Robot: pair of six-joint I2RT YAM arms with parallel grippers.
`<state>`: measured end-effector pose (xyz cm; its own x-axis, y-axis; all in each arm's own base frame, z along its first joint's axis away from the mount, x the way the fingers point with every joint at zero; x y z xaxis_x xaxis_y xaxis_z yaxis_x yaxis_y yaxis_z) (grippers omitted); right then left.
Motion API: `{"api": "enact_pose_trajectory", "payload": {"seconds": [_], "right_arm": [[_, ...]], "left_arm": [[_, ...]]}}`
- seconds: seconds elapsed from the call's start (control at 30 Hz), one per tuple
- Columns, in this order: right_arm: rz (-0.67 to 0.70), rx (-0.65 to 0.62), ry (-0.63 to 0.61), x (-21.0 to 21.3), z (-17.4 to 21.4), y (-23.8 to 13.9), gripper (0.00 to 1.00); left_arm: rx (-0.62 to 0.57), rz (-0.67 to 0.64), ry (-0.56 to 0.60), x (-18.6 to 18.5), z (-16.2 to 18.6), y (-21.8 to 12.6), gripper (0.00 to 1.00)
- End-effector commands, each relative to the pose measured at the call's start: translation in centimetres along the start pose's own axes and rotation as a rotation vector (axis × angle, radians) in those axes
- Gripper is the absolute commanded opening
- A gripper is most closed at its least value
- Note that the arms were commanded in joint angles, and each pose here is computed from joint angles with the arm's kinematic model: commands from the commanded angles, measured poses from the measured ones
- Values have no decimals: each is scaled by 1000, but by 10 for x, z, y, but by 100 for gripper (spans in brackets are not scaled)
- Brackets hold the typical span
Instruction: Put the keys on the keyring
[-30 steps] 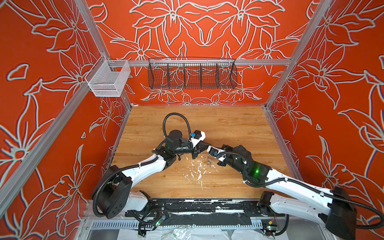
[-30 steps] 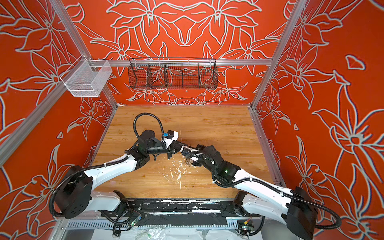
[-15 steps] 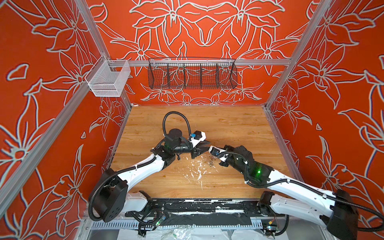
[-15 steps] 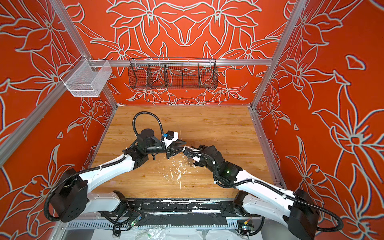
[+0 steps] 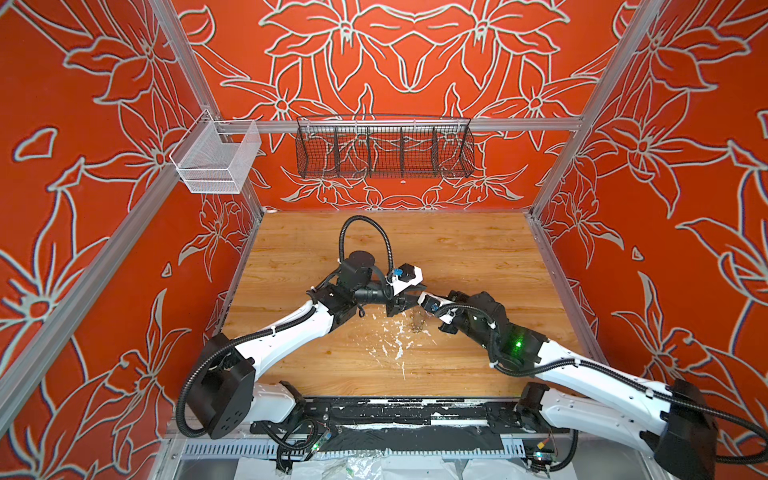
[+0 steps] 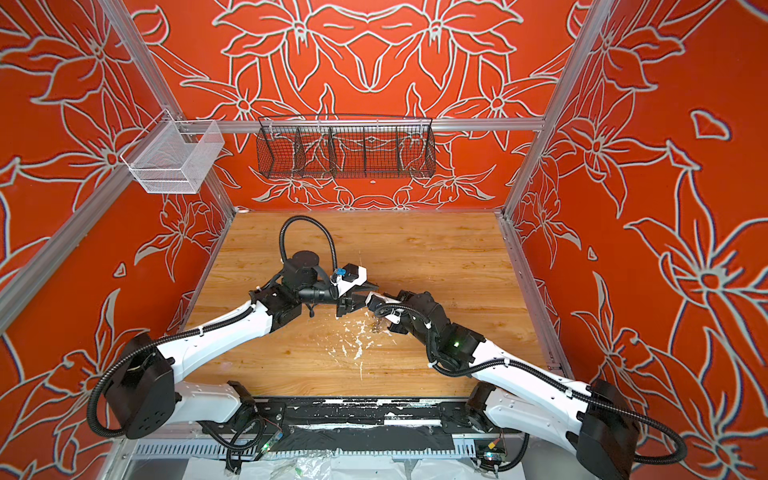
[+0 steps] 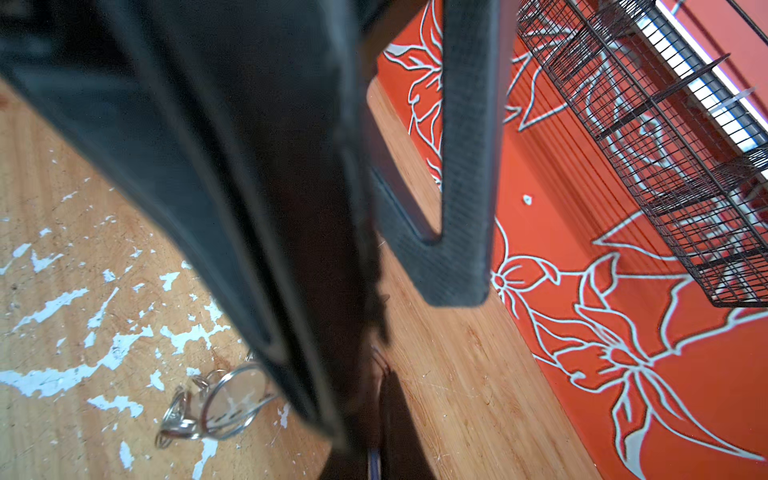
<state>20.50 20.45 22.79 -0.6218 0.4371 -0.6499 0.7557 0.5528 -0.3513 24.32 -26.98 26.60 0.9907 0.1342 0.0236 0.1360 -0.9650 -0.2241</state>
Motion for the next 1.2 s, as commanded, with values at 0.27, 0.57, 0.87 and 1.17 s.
{"api": "enact_pose_trajectory", "payload": {"seconds": [0.27, 0.57, 0.87, 1.17], "right_arm": [[24, -15, 9, -4, -1, -2, 0], [21, -20, 8, -3, -2, -2, 0], [19, -19, 8, -3, -2, -2, 0], [21, -27, 11, -3, -2, -3, 0]], "left_arm": [[59, 48, -3, 1, 5, 11, 36], [81, 64, -18, 1, 7, 14, 36], [79, 59, -11, 2, 7, 14, 36], [100, 42, -20, 5, 9, 16, 36]]}}
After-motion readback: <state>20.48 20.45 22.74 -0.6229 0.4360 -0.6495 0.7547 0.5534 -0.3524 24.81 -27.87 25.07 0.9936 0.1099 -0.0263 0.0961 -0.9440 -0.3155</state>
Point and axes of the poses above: each gripper's point midway between its finger pads, its own y axis out along the fingers, its own x axis along the line the jaws close on, z = x × y, the point moved 6 cm from there along -y, back along the fingers, and after that the axes turned 5 degrees about -y, right-handed, at the moved point
